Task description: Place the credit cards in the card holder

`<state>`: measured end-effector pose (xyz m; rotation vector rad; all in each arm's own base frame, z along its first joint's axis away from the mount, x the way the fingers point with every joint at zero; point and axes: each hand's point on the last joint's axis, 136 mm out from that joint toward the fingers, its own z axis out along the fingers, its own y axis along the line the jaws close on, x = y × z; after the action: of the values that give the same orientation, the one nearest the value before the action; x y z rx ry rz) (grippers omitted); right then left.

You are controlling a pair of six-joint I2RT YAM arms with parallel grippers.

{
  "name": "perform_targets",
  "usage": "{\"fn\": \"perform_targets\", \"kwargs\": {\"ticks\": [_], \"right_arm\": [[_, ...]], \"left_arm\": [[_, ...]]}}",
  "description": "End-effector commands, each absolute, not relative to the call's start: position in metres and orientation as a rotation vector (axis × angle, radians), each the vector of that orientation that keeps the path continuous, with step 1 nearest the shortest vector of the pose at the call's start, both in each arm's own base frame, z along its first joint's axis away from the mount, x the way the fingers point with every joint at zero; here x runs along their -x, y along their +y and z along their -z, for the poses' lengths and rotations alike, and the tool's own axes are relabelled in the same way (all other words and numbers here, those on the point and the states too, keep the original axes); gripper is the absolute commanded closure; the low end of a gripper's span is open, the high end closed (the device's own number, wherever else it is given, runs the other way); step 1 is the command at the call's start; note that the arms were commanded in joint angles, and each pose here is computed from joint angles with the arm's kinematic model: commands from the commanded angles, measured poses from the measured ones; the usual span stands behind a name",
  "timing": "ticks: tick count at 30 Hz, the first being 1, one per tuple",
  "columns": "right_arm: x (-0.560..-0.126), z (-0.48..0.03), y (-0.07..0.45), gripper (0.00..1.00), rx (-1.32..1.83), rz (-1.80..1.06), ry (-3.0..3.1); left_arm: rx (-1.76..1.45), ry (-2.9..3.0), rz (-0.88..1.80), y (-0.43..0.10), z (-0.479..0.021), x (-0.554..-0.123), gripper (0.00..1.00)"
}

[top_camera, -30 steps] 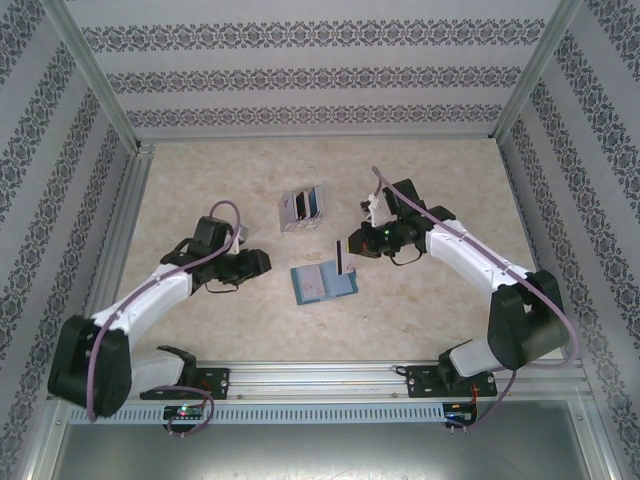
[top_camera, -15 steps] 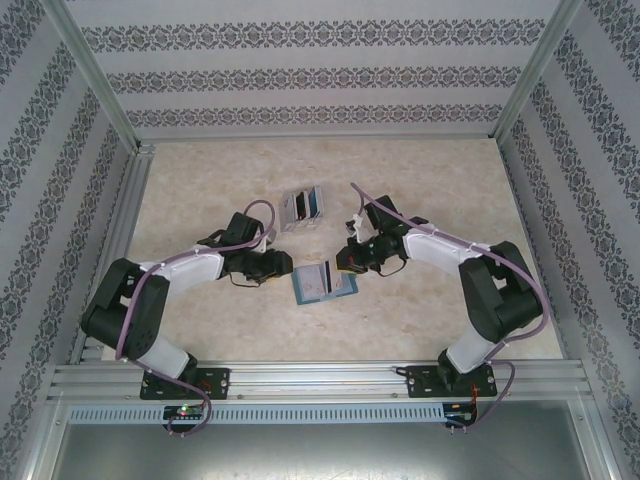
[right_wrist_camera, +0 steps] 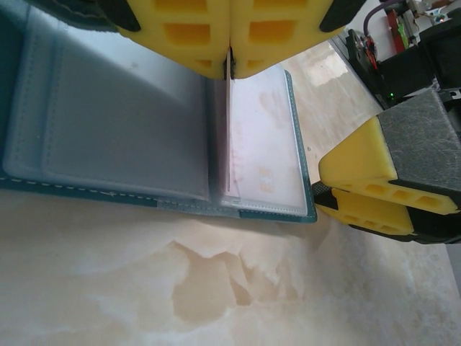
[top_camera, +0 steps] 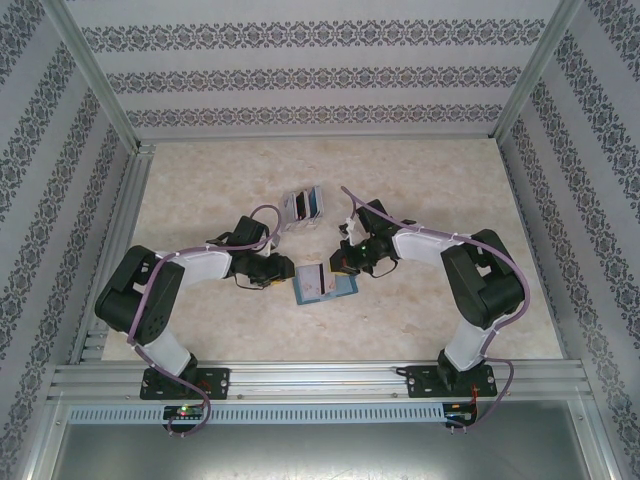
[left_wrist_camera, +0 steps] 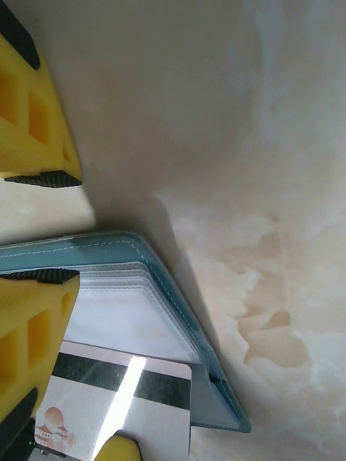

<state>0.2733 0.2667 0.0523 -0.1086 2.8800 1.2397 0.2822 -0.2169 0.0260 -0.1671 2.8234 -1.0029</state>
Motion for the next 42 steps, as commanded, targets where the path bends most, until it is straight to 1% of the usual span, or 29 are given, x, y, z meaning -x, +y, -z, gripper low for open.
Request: {"fn": "perform_targets", "kwargs": {"ticks": [1,11,19,28,37,39,42], "right_arm": [[-0.283,-0.059,0.265,0.95,0.111,-1.226,2.85],[-0.29,-0.081,0.265,0.94,0.131,-1.287,2.779],[-0.287,-0.07,0.271,0.94,0.158,-1.274,2.812],[-0.283,-0.052,0.265,0.94,0.167,-1.176,2.875],[-0.271,-0.042,0.276,0.94,0.223,-1.192,2.919],[-0.27,-0.041,0.276,0.94,0.223,-1.19,2.922],[-0.267,-0.038,0.274,0.94,0.22,-1.187,2.931]], "left_arm": [[0.118,2.824,1.012,-0.224,-0.026,-0.284,0.63],[0.128,2.856,0.998,-0.223,-0.017,-0.283,0.65],[0.139,2.861,1.005,-0.225,-0.015,-0.285,0.65],[0.146,2.882,1.007,-0.226,-0.009,-0.284,0.67],[0.178,2.895,1.011,-0.225,-0.002,-0.282,0.75],[0.183,2.891,1.025,-0.226,-0.001,-0.282,0.79],[0.187,2.899,1.027,-0.227,0.001,-0.281,0.8]]}}
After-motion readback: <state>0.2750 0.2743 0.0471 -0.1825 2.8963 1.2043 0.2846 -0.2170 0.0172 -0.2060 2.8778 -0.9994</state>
